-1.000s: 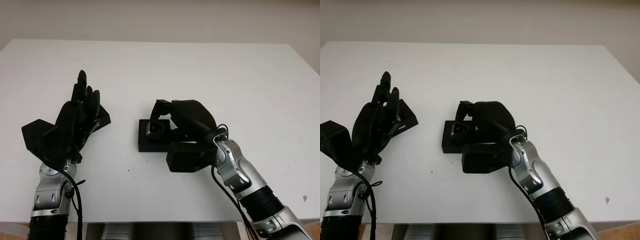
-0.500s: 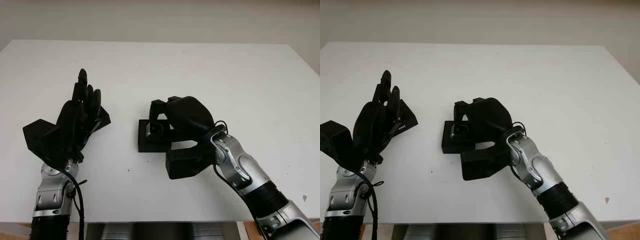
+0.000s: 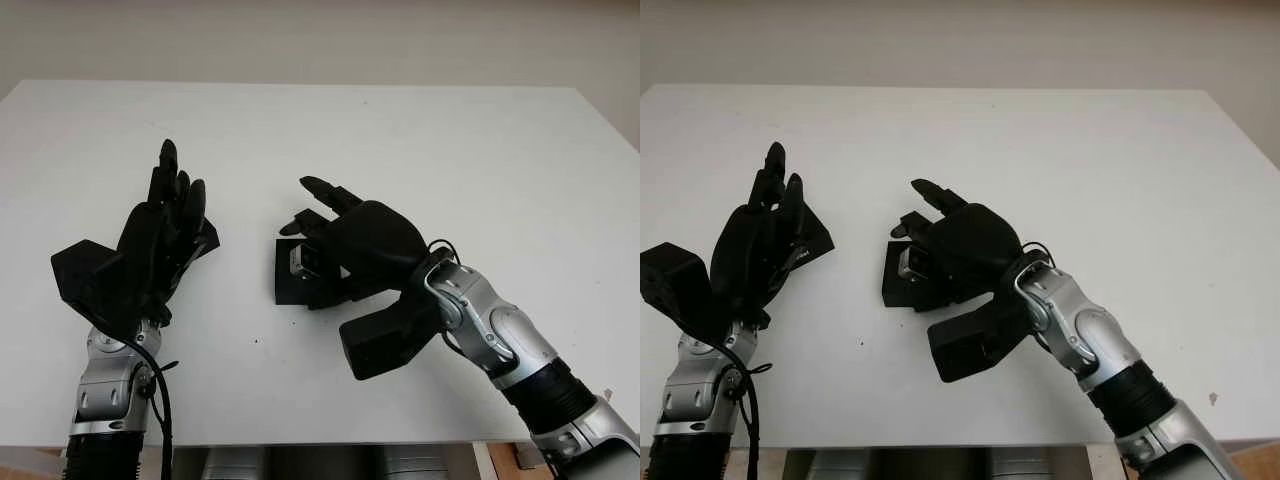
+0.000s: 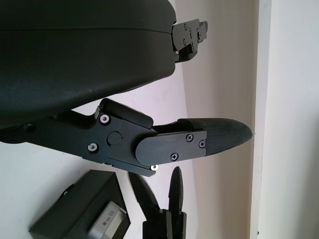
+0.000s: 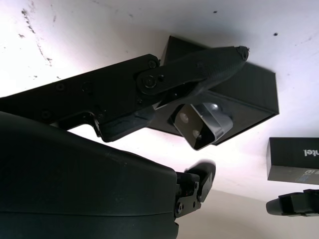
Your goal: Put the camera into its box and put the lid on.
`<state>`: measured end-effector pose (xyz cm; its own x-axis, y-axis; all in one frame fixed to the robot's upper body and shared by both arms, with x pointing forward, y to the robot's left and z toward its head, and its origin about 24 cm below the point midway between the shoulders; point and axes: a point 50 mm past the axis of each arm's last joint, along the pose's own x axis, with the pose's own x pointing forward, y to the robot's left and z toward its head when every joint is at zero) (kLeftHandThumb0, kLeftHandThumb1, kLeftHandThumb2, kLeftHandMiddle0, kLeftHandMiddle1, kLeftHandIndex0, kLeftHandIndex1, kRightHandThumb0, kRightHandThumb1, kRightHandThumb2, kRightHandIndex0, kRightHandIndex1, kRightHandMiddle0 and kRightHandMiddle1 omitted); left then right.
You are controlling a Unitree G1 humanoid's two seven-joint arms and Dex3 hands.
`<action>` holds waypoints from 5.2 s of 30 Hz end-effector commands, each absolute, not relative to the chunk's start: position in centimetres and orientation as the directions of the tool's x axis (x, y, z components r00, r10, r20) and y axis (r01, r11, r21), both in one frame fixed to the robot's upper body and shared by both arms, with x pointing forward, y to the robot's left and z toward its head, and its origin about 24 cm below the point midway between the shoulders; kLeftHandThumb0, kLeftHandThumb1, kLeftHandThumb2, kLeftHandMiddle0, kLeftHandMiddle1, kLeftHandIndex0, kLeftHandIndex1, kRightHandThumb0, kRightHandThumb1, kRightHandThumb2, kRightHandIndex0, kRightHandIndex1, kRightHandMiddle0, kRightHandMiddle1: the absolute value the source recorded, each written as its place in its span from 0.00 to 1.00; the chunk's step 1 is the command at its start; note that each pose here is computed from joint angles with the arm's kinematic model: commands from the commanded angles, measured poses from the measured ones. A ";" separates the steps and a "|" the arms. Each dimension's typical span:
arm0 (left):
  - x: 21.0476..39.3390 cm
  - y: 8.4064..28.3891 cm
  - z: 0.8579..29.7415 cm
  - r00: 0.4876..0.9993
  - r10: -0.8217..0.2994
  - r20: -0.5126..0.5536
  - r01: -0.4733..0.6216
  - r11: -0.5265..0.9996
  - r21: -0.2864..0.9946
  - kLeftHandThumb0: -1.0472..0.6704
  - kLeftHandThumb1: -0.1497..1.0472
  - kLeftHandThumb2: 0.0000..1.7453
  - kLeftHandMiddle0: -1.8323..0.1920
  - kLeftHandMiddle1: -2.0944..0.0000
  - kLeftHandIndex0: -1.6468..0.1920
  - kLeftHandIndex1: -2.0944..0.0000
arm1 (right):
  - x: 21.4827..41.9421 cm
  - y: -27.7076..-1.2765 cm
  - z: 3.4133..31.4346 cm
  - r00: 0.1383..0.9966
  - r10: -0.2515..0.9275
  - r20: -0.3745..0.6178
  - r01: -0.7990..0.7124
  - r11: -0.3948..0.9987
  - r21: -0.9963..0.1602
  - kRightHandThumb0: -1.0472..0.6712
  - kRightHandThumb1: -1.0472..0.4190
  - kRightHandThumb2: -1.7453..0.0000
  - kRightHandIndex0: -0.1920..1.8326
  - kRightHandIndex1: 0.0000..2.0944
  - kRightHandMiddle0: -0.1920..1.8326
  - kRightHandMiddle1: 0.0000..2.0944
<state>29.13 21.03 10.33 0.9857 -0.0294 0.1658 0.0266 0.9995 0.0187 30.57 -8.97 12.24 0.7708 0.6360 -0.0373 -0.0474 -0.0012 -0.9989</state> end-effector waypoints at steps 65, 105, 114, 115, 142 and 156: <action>28.7 21.5 10.6 0.982 -0.041 0.182 0.034 0.999 0.042 0.16 1.00 0.31 1.00 1.00 1.00 1.00 | 29.9 -11.8 7.9 0.900 0.371 0.229 -0.029 0.575 -0.818 0.18 0.10 0.97 0.22 0.27 0.19 0.54; 28.7 21.6 10.6 0.982 -0.037 0.183 0.031 0.999 0.034 0.17 1.00 0.31 1.00 1.00 1.00 1.00 | 30.2 -11.1 7.2 0.887 0.376 0.267 -0.016 0.604 -0.797 0.20 0.11 0.97 0.17 0.43 0.28 0.53; 28.6 21.6 10.5 0.984 -0.033 0.177 0.028 0.999 0.029 0.17 1.00 0.31 1.00 1.00 1.00 1.00 | 30.1 -10.7 7.0 0.882 0.376 0.286 -0.013 0.624 -0.781 0.21 0.12 0.97 0.18 0.45 0.30 0.55; 28.6 21.6 10.5 0.984 -0.032 0.177 0.027 0.999 0.033 0.17 1.00 0.31 1.00 1.00 1.00 1.00 | 30.1 -10.7 7.0 0.881 0.376 0.287 -0.013 0.625 -0.781 0.21 0.11 0.97 0.18 0.45 0.30 0.55; 28.4 21.7 10.4 0.983 -0.027 0.180 0.022 0.999 0.031 0.17 1.00 0.31 1.00 1.00 1.00 1.00 | 30.0 -10.4 6.3 0.857 0.380 0.349 0.055 0.606 -0.794 0.33 0.08 0.97 0.20 0.53 0.39 0.63; 28.4 21.6 10.4 0.984 -0.028 0.176 0.025 1.000 0.015 0.16 1.00 0.30 1.00 1.00 1.00 1.00 | 30.5 -10.3 7.1 0.821 0.370 0.435 0.109 0.647 -0.755 0.36 0.06 0.97 0.19 0.48 0.35 0.67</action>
